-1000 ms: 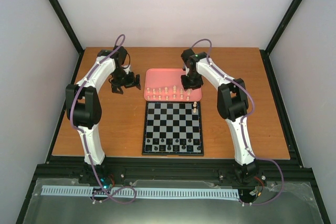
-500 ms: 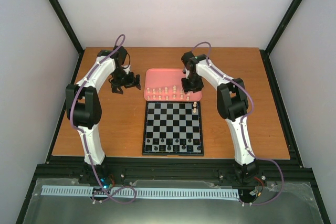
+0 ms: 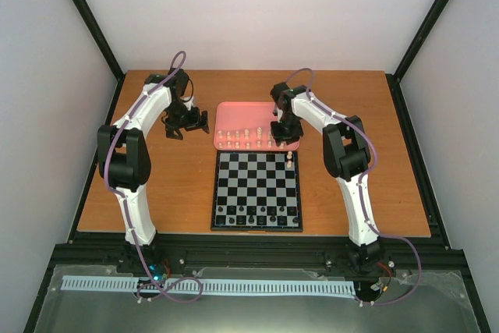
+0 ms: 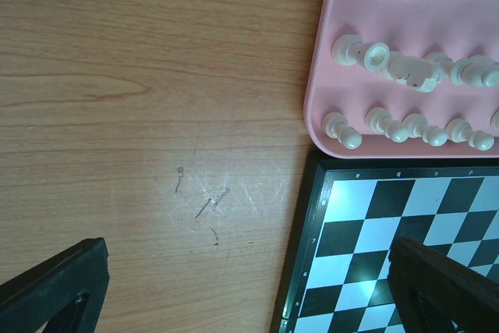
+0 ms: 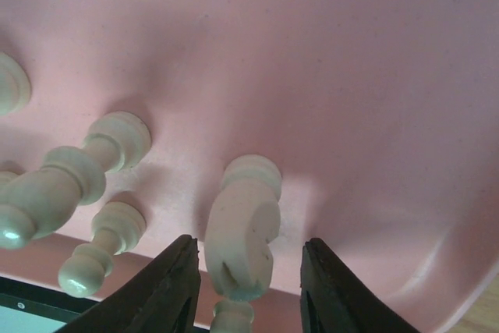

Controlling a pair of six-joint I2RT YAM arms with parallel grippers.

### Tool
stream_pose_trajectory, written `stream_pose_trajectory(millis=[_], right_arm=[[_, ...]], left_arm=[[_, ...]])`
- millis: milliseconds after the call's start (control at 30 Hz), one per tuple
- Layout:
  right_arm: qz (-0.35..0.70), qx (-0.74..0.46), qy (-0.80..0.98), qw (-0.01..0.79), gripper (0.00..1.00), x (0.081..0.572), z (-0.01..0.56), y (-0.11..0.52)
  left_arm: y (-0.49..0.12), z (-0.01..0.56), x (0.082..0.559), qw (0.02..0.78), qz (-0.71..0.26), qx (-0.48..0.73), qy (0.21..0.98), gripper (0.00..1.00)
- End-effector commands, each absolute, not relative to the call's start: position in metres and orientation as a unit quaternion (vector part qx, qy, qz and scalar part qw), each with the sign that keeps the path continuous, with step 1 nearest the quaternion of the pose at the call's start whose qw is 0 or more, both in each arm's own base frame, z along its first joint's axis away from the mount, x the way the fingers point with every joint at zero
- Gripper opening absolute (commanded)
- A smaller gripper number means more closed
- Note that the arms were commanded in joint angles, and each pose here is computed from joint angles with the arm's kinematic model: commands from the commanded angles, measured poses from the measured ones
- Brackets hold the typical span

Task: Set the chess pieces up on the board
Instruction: Pick up the chess piece from the storage box.

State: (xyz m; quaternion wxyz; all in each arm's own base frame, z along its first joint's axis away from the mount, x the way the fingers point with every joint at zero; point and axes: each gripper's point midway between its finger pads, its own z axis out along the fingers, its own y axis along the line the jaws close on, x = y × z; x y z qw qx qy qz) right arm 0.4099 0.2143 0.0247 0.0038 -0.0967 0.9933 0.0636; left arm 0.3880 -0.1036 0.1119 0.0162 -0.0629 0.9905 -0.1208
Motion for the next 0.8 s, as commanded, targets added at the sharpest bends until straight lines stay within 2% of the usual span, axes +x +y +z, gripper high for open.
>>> stream_pose_trajectory(millis=[0,400,767], right_arm=[[0.08,-0.092,0.992,0.025,0.35,0.414,0.046,0.217],[0.078,-0.097,0.992,0.023,0.25,0.404,0.061,0.215],[0.082,-0.104,0.991,0.01,0.27,0.396,0.053,0.22]], left_arm=[[-0.105,0.118,0.391,0.025,-0.121,-0.052,0.991,1.0],[-0.104,0.117,0.389,0.024,-0.12,-0.053,0.991,1.0],[-0.103,0.119,0.386,0.028,-0.118,-0.052,0.991,1.0]])
